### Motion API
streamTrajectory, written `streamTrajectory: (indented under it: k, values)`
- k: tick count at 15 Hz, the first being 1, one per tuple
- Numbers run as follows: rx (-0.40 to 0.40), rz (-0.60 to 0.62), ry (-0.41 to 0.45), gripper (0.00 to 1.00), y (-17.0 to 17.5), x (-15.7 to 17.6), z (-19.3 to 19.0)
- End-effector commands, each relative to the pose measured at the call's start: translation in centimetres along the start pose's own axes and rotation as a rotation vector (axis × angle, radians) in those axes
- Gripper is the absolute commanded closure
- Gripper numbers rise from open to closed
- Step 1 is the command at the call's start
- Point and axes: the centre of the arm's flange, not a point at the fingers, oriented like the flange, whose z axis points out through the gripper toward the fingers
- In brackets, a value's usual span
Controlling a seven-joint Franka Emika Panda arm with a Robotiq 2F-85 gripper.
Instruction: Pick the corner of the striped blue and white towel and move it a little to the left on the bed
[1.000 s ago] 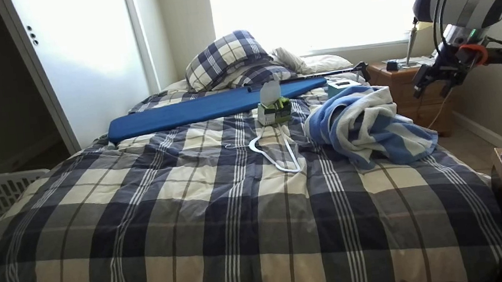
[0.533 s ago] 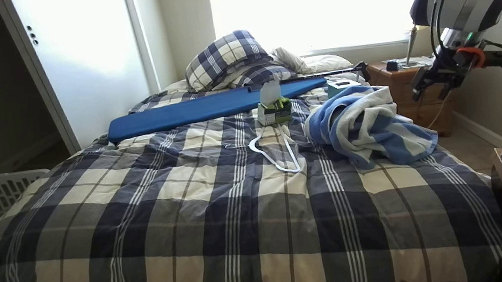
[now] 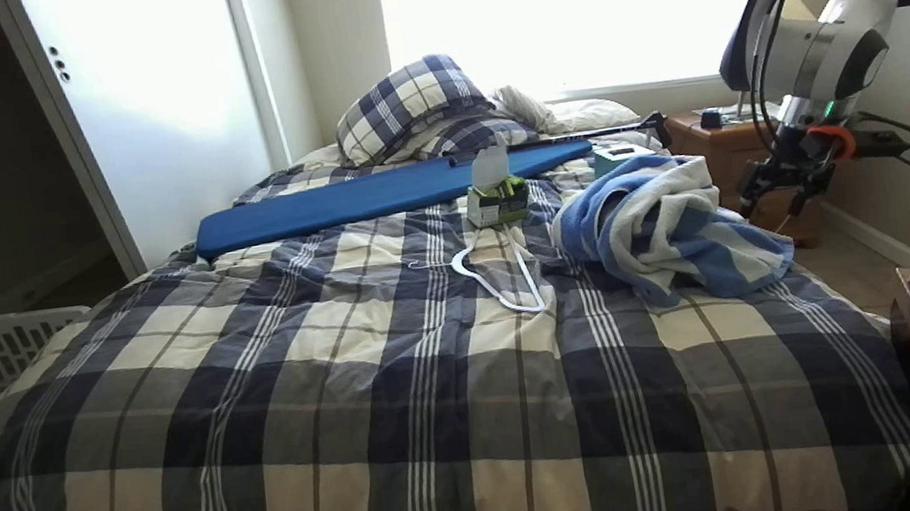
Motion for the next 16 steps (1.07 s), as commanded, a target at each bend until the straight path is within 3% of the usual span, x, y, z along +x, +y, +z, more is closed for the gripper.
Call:
streamTrajectory:
  k: [1, 7, 8, 16]
  values:
    - [-0.005, 0.035, -0.023, 0.00, 1.6, 1.5, 4.0]
    - [0.042, 0.043, -0.019, 0.00, 2.5, 2.9, 8.0]
    - [0.057, 0.042, -0.023, 0.18, 2.5, 3.1, 8.6]
    - [0.132, 0.046, -0.025, 0.76, 2.5, 3.9, 11.0]
